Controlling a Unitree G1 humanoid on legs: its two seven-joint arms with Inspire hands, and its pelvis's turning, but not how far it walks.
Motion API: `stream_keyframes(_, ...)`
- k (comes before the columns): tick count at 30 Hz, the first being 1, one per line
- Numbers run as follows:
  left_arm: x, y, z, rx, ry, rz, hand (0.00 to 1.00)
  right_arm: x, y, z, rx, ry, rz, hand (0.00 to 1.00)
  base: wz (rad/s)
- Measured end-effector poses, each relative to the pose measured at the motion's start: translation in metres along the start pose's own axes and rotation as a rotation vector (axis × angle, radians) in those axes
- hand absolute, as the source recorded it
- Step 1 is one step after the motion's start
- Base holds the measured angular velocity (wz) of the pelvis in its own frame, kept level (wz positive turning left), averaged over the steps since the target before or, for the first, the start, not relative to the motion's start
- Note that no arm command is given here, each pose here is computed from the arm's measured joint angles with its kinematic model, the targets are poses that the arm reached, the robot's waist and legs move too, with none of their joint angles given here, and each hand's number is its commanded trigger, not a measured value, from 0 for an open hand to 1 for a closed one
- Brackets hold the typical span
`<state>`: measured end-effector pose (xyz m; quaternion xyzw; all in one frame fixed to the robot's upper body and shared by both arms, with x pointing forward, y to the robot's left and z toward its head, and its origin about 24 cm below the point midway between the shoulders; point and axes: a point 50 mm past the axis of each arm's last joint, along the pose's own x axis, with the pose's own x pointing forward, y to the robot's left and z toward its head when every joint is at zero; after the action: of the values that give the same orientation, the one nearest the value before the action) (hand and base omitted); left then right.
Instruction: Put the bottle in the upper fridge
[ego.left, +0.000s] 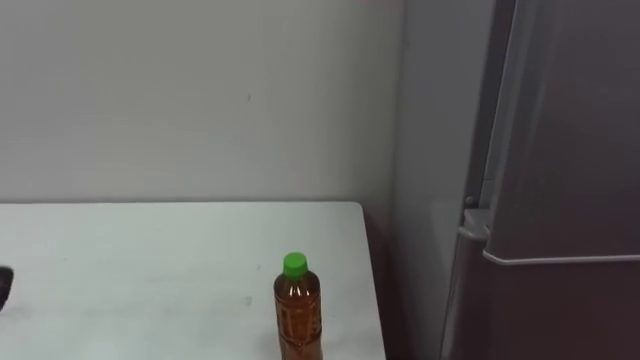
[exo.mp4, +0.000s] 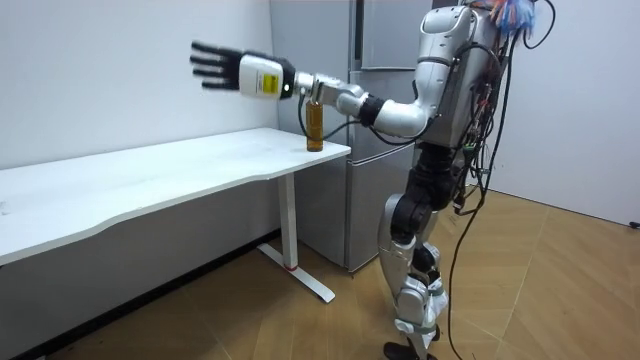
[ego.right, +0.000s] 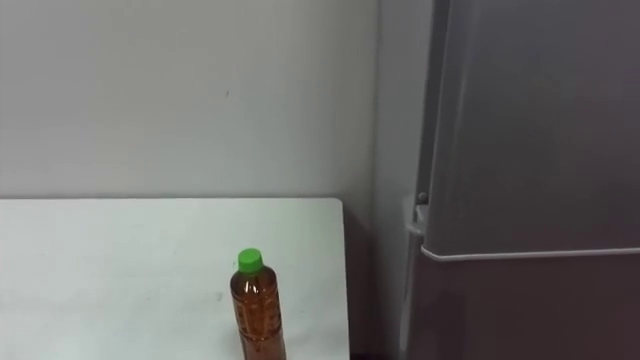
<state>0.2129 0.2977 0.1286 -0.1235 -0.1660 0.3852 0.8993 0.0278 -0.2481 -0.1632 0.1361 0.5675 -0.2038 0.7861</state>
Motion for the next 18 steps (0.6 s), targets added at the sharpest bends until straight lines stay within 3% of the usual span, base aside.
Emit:
stream_keyframes(7,0.003,-0.043,0.014,-0.055,-0.044,-0.195,0.00,0.001,0.002,0.004,0.000,0.008,0.006,0.00,0.05)
stream_keyframes(12,-0.001,-0.064,0.013,-0.081,-0.031,-0.315,0.00,0.002,0.006,0.005,0.000,0.008,0.016,0.00,-0.02)
stream_keyframes(18,-0.009,-0.104,0.021,-0.133,-0.038,-0.518,0.00,0.005,0.010,0.010,-0.002,0.023,0.025,0.00,0.03)
